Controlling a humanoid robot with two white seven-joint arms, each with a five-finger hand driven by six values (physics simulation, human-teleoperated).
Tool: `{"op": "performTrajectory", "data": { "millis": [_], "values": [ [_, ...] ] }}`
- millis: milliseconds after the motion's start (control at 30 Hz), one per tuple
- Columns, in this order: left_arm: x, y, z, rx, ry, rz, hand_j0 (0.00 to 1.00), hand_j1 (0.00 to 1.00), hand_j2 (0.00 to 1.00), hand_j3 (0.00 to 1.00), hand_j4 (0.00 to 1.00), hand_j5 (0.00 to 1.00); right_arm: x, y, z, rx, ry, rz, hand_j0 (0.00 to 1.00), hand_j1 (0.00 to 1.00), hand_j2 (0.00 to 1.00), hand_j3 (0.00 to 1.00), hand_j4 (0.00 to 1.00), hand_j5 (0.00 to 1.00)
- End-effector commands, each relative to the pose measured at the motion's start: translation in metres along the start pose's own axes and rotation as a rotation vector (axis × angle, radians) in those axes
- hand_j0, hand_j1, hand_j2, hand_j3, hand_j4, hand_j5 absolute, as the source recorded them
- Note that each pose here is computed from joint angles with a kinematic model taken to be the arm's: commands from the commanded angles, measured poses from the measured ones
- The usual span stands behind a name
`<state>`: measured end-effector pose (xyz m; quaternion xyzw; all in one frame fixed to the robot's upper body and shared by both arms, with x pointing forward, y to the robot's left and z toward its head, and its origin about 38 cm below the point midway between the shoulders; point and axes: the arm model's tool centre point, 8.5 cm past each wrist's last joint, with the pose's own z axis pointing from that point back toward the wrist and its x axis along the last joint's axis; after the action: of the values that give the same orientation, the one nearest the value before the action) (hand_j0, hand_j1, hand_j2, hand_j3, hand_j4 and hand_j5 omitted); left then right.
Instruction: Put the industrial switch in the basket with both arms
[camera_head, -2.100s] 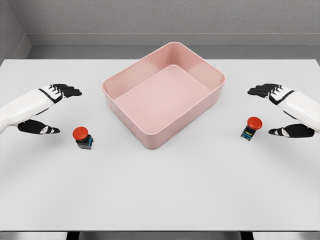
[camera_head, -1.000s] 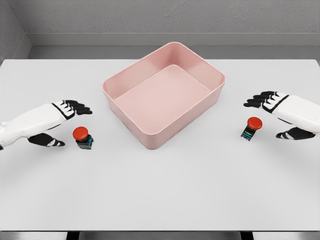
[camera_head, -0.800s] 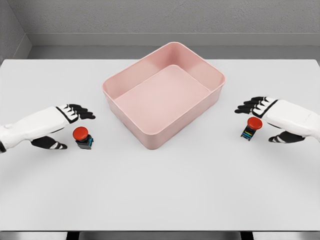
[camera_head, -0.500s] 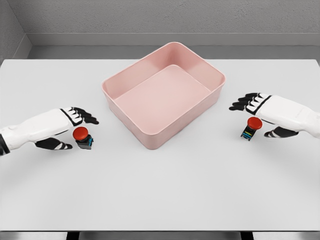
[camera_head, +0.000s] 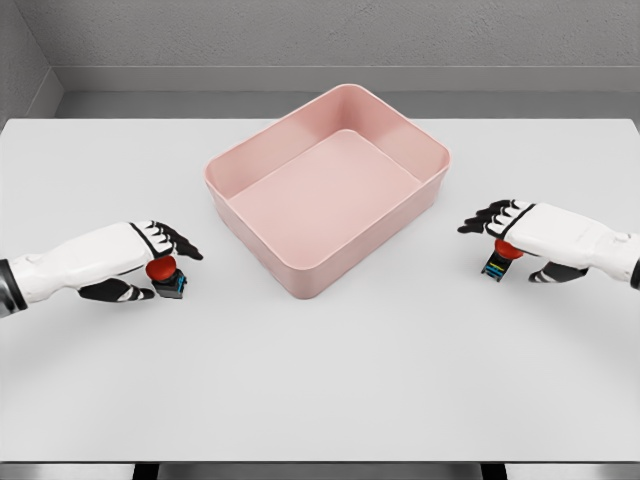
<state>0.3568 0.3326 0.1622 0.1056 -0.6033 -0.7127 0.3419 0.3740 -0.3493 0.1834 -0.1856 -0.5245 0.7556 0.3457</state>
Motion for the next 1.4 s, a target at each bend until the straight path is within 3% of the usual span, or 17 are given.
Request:
{"op": "performTrajectory", "data": {
  "millis": [0, 233, 633, 1033, 1167, 1367],
  "values": [
    [0.0, 0.0, -0.001, 0.001, -0.001, 0.003, 0.79, 0.79, 0.79, 0.79, 0.79, 0.79, -0.003, 0.006, -0.003, 0.012, 0.014, -0.008, 1.0, 1.0, 1.0, 1.0, 1.0, 1.0],
    [0.0, 0.001, -0.001, 0.002, -0.002, 0.0, 0.76, 0.76, 0.76, 0.76, 0.76, 0.76, -0.006, 0.014, -0.02, 0.039, 0.008, -0.023, 1.0, 1.0, 1.0, 1.0, 1.0, 1.0],
    [0.0, -0.002, -0.002, -0.007, -0.002, 0.0, 0.74, 0.74, 0.74, 0.74, 0.74, 0.74, -0.01, 0.011, -0.023, 0.052, 0.025, 0.0, 1.0, 1.0, 1.0, 1.0, 1.0, 1.0],
    [0.002, -0.005, -0.004, -0.019, -0.007, 0.004, 0.57, 0.57, 0.57, 0.57, 0.57, 0.57, -0.008, 0.018, -0.031, 0.067, 0.024, 0.002, 0.98, 0.98, 0.98, 0.98, 0.98, 0.98],
    [0.001, -0.006, -0.004, -0.021, -0.006, 0.005, 0.49, 0.49, 0.49, 0.49, 0.49, 0.49, -0.008, 0.018, -0.031, 0.07, 0.026, 0.004, 0.87, 0.87, 0.87, 0.87, 0.87, 0.87],
    [0.001, -0.006, -0.004, -0.032, -0.006, 0.004, 0.46, 0.46, 0.46, 0.46, 0.46, 0.46, -0.006, 0.02, -0.033, 0.075, 0.018, 0.004, 0.64, 0.64, 0.64, 0.64, 0.64, 0.64]
  ]
}}
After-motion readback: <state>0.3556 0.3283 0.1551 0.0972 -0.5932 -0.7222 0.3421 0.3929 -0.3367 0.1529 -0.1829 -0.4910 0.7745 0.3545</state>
